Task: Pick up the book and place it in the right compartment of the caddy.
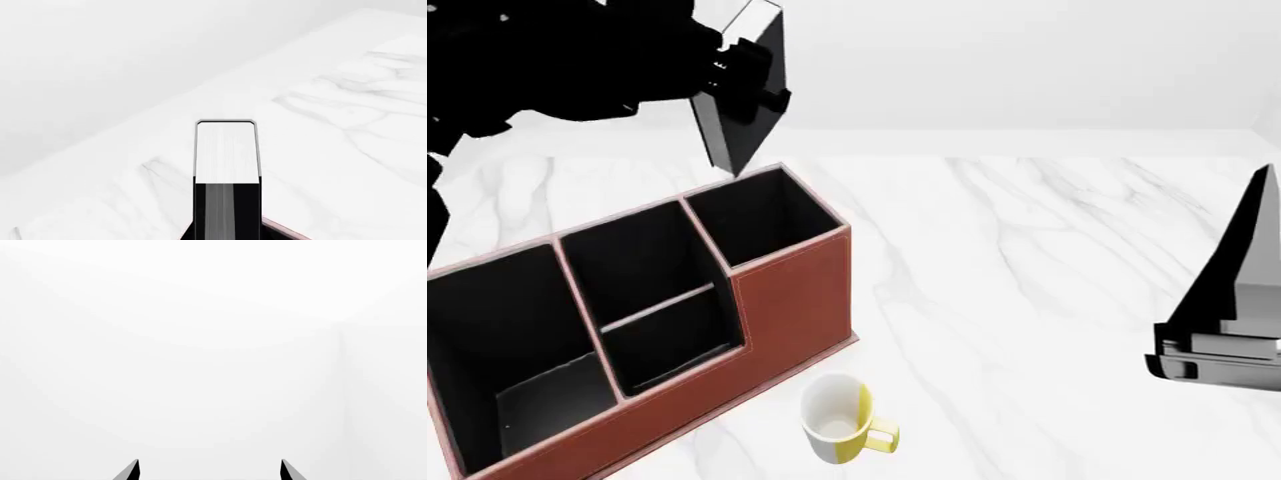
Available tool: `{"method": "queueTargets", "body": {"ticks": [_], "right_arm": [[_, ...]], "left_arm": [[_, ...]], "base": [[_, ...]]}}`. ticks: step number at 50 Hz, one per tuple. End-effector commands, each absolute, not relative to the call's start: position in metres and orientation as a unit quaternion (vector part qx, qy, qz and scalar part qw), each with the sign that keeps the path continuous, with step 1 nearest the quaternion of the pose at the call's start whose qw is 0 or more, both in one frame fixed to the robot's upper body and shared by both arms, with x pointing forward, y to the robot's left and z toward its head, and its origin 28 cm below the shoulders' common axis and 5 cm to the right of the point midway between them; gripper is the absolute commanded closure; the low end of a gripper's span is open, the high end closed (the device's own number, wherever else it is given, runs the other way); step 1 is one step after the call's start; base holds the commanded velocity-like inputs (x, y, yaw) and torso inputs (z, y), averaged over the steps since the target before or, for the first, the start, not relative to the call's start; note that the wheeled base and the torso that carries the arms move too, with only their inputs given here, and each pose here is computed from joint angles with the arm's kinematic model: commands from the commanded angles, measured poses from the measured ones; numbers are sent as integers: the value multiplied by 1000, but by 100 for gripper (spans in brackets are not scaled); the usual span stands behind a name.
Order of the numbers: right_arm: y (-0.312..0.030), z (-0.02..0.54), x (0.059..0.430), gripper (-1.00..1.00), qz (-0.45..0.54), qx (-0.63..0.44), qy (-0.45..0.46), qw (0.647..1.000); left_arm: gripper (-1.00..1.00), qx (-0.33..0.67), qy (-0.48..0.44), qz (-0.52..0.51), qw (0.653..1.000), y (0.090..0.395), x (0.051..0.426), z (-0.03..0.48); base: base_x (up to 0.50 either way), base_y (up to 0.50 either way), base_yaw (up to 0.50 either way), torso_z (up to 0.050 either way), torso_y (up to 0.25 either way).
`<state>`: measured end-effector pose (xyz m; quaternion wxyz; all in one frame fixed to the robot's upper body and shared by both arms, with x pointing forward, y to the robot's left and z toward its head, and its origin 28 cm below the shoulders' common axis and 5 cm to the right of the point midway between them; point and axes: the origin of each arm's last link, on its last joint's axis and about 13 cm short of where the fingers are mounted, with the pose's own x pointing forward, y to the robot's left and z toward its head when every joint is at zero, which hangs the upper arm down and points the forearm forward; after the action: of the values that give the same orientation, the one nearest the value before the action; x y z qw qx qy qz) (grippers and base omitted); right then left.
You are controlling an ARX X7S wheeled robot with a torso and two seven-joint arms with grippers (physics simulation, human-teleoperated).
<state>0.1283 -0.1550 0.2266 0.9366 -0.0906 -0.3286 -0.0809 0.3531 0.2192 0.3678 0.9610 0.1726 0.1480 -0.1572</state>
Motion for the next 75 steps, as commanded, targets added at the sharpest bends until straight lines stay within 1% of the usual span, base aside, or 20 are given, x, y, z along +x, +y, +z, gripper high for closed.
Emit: {"method": "queueTargets", "body": {"ticks": [1, 14, 15, 17, 21, 24, 25, 31, 38, 53, 60, 75], "right_arm": [[-157, 224, 128, -100, -85, -88, -325, 938], [-158, 222, 128, -100, -87, -86, -322, 939], [-158, 222, 129, -100, -87, -86, -321, 939], [-158, 222, 128, -100, -87, -86, -321, 939], [-158, 223, 128, -100, -89, -86, -322, 939], [-159, 223, 127, -100, -90, -86, -321, 939], [-159, 222, 128, -100, -91, -85, -321, 939], [-158, 222, 128, -100, -90, -85, -320, 939], [-159, 221, 128, -100, -90, -84, -319, 940], [-161, 221, 129, -100, -94, -84, -318, 940], [-162, 221, 127, -100, -95, -84, -319, 939], [-161, 220, 128, -100, -96, -84, -318, 939]], "left_arm": [[100, 192, 172, -111, 960, 218, 377, 369], [100, 136, 213, -107, 962, 218, 396, 357], [100, 117, 224, -107, 961, 217, 397, 357], [100, 117, 226, -110, 961, 217, 400, 357], [100, 84, 229, -116, 963, 216, 402, 358], [100, 84, 234, -101, 963, 217, 403, 354], [100, 103, 244, -110, 958, 217, 403, 351], [100, 74, 266, -94, 957, 217, 400, 350], [100, 84, 285, -84, 951, 218, 400, 342], [100, 110, 297, -106, 942, 210, 403, 332], [100, 100, 299, -122, 941, 206, 404, 326], [100, 103, 312, -119, 937, 206, 407, 308]], "base": [[0, 0, 0, 0, 0], [0, 0, 0, 0, 2], [0, 0, 0, 0, 0], [0, 0, 0, 0, 0], [0, 0, 0, 0, 3], [0, 0, 0, 0, 0], [0, 0, 0, 0, 0], [0, 0, 0, 0, 2], [0, 0, 0, 0, 1], [0, 0, 0, 0, 1], [0, 0, 0, 2, 1], [0, 0, 0, 0, 1]]}}
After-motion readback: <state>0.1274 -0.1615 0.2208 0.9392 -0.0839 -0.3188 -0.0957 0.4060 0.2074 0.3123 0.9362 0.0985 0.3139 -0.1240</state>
